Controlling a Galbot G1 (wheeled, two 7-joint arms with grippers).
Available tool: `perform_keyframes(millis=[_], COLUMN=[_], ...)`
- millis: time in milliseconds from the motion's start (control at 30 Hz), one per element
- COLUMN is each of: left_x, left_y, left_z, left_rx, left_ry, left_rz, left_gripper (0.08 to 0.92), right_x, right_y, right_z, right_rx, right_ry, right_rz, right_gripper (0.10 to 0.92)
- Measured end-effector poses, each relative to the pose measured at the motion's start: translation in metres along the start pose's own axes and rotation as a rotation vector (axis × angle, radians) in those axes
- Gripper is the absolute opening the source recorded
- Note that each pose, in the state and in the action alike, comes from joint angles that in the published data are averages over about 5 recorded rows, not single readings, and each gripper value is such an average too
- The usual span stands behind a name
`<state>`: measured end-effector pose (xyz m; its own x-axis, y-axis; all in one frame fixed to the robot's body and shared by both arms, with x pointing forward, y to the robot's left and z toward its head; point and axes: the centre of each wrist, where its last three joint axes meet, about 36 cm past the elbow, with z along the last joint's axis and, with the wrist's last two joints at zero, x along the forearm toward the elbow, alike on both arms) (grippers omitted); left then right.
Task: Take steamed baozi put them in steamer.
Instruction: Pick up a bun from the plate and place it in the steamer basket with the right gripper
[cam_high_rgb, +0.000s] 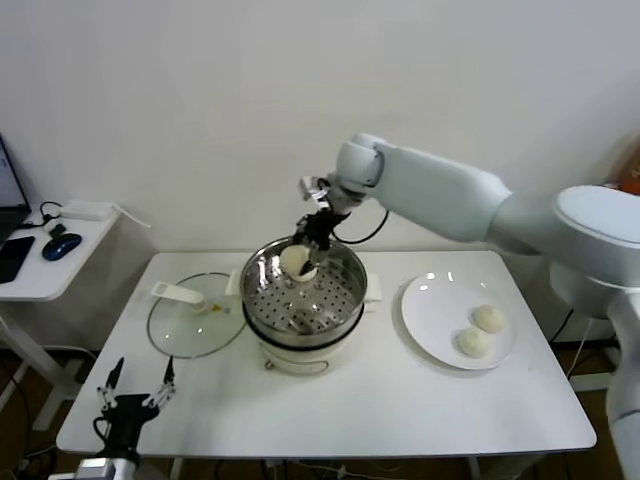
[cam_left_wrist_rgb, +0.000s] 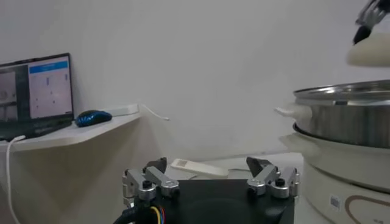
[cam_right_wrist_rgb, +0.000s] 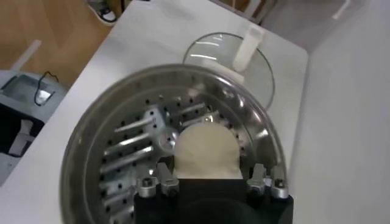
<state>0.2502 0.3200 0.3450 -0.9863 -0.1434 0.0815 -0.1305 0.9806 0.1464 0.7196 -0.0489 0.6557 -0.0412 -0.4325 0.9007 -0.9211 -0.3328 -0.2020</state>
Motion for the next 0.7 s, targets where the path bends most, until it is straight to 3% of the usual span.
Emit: perform_keyframes(millis=[333,700], left_x=[0.002,0.003], left_y=[0.001,0.001], left_z=[0.002,0.004], left_rx=[-0.006,-0.007], left_ry=[0.007,0.012], left_rz=[0.001,0.002], left_gripper=[0.823,0.823], right_x=[-0.051,-0.072], right_y=[0.003,0.003], right_z=[-0.016,-0.017], right_rx=[0.007,0.002], right_ry=[-0.011,-0.007], right_rz=[-0.050,-0.059], right_gripper=[0.687,0.685])
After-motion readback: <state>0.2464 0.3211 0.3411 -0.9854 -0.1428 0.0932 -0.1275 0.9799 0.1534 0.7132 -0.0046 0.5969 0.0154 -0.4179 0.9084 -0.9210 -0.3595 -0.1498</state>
